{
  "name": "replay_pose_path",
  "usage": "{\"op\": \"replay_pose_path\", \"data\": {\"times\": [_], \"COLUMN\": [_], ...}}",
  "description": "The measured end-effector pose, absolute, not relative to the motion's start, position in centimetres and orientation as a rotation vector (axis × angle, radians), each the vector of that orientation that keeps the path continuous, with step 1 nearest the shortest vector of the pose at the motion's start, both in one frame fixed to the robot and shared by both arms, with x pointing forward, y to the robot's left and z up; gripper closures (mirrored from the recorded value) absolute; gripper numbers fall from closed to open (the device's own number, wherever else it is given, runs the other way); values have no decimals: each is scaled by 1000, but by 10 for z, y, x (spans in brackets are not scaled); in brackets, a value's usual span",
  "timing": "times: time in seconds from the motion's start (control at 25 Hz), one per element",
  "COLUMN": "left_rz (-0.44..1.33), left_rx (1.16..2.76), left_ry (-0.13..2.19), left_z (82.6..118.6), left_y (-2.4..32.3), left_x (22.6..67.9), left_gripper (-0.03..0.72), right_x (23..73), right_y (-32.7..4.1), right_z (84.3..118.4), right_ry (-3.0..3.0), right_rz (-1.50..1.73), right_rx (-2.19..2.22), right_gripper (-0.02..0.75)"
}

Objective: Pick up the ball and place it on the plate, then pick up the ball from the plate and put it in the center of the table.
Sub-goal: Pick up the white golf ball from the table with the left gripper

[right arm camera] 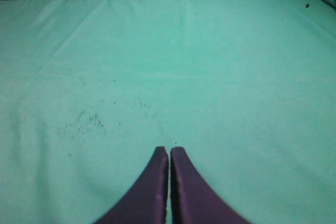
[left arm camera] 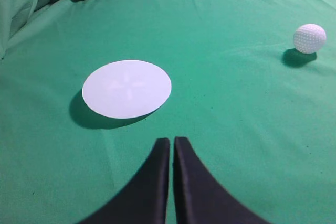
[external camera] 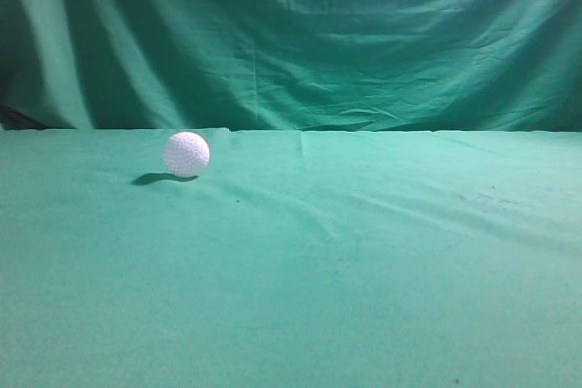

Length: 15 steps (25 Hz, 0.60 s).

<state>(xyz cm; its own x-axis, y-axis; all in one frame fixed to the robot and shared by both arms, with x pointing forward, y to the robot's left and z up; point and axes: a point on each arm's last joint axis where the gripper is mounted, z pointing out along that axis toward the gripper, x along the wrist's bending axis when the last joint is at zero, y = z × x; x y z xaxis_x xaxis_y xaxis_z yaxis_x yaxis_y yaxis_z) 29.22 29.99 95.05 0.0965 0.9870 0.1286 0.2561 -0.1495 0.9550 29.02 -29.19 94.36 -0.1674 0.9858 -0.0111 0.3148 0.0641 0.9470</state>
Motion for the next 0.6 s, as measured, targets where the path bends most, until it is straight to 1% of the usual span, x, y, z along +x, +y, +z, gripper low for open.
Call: {"op": "replay_pose_path", "data": {"times": [0.2,0.28,0.4,0.48,0.52,0.6], "left_rz": [1116,1117,1120,1153,1169,1181], "left_rx": [1546,1516,1353,1252,1211,1181], "left_ry": [1270,1253,1172,1097,1063,1038], "left_z": [951,953,967,977,982,985], "left_y": [300,299,296,295,295,295], "left_x": [292,293,295,295,295,295], "left_gripper": [688,688,688,688,688,688], "right_x": [290,290,290,290,290,290], "right_y": [-292,-292,-292,-292,-292,-292], "right_z": [944,944,944,944,944,944], "right_ry": [1591,1591,1591,1591,1591,1591], "right_rz": [1130,1130,1130,1130,1130,1130], "right_rx": [1333,1333,1333,1333,1333,1333], "right_gripper": [738,738,738,738,738,738]}}
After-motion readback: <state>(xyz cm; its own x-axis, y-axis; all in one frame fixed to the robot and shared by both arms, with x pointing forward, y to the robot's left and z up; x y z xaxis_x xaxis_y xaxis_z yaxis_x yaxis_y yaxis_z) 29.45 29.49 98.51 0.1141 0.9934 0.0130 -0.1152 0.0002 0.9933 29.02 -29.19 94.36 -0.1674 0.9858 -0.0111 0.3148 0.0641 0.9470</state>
